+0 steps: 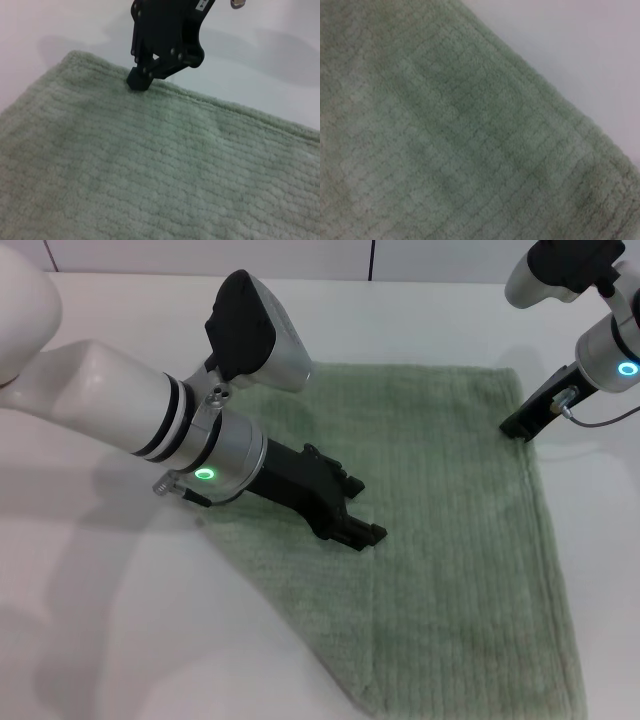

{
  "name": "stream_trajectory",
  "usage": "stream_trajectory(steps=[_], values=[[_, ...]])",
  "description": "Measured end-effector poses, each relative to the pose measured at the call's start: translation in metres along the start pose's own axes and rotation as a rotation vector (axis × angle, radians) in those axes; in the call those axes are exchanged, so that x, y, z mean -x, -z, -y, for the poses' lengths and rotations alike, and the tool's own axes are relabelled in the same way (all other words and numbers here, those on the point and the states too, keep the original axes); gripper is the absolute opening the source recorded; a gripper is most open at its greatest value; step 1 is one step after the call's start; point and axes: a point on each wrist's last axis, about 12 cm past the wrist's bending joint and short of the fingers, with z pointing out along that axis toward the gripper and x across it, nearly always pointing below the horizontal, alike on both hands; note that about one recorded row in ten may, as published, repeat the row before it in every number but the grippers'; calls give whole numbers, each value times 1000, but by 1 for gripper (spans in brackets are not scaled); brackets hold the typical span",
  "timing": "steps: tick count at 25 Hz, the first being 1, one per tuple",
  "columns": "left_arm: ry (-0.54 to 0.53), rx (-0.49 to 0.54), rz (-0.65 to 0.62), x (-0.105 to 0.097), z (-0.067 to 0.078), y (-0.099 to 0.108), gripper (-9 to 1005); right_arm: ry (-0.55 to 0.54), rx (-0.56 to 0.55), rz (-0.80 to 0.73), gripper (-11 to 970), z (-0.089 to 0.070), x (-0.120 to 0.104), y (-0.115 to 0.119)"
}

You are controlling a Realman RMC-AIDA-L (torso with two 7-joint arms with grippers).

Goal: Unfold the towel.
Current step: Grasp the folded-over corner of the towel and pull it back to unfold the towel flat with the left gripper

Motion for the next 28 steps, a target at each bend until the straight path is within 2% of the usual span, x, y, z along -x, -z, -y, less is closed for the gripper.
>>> stream_trajectory(steps=[3,6,12,18,23,28], values=[[1,-3,-6,-1,1,-2,752,0,0,0,-1,0,0,0],[1,-6,-10,0,2,-3,673,0,0,0,-1,0,0,0],[-3,-10,-18,0,3,-4,432,-2,1,-1,-1,0,-1,0],[-3,-6,-16,0,3,-4,267,-3,1,-2,-1,0,-1,0],[-1,-10,-13,0,3,-4,88,-3,0,-1,-1,0,-1,0],[3,-29,-16,0,4,-1,69,-3,-2,1,-1,0,-1,0]])
